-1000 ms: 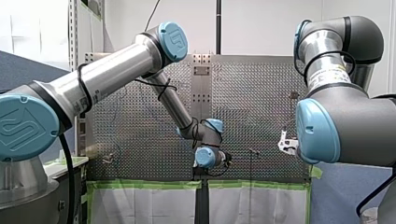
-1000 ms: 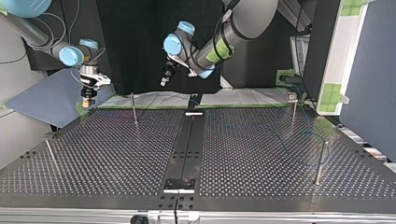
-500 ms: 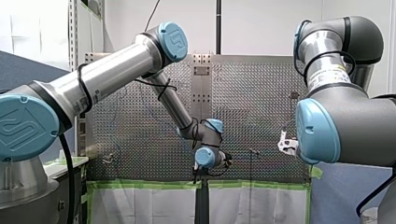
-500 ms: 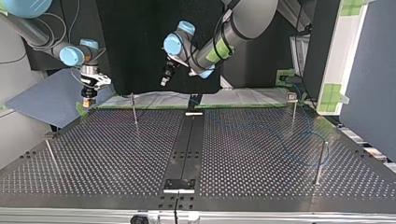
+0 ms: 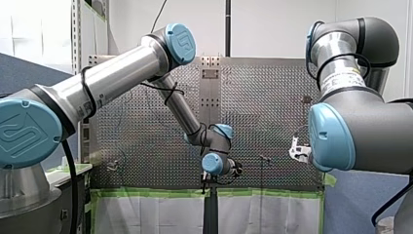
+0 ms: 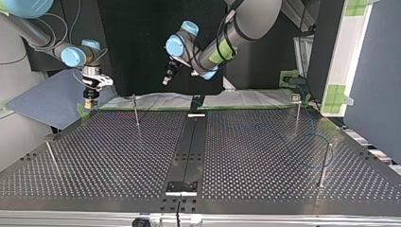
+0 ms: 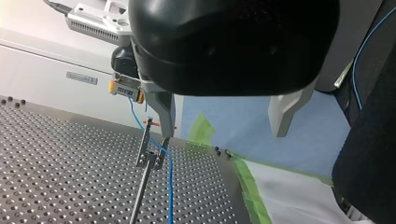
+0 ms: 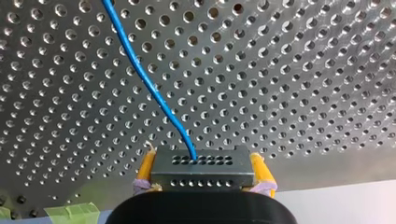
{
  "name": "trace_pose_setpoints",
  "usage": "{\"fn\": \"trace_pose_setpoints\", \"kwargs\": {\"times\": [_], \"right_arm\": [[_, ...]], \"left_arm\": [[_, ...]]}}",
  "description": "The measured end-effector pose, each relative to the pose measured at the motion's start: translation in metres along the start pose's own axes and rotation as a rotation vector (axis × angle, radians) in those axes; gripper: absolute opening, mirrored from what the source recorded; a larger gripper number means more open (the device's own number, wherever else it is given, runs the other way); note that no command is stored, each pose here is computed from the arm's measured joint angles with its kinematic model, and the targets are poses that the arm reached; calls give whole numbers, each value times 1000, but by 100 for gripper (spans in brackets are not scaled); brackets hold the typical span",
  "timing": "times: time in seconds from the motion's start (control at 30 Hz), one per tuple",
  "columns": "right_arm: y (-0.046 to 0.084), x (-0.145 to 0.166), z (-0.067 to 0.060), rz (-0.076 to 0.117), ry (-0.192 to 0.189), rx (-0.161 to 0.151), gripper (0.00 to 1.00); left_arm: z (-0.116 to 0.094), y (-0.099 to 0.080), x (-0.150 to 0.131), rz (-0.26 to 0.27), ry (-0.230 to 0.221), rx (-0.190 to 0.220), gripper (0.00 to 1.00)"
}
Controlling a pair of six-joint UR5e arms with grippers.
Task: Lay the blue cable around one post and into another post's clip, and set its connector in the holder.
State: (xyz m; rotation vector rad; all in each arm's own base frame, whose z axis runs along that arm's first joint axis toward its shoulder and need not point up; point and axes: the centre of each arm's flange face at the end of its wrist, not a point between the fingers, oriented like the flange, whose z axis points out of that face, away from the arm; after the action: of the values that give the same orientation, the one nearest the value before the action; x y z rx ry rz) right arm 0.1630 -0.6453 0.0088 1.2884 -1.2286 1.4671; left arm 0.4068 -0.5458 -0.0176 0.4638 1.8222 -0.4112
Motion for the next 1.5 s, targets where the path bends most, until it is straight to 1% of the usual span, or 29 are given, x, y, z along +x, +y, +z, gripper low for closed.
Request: {"fn": "trace_pose_setpoints", "kwargs": {"times": [1.23, 1.5], "right_arm": [[0, -5, -1, 1, -6, 0, 0], [0, -6, -1, 1, -6, 0, 0]], "left_arm": [[0, 2, 0, -1, 2, -4, 100], [1, 2, -1, 6, -7, -6, 100]]}}
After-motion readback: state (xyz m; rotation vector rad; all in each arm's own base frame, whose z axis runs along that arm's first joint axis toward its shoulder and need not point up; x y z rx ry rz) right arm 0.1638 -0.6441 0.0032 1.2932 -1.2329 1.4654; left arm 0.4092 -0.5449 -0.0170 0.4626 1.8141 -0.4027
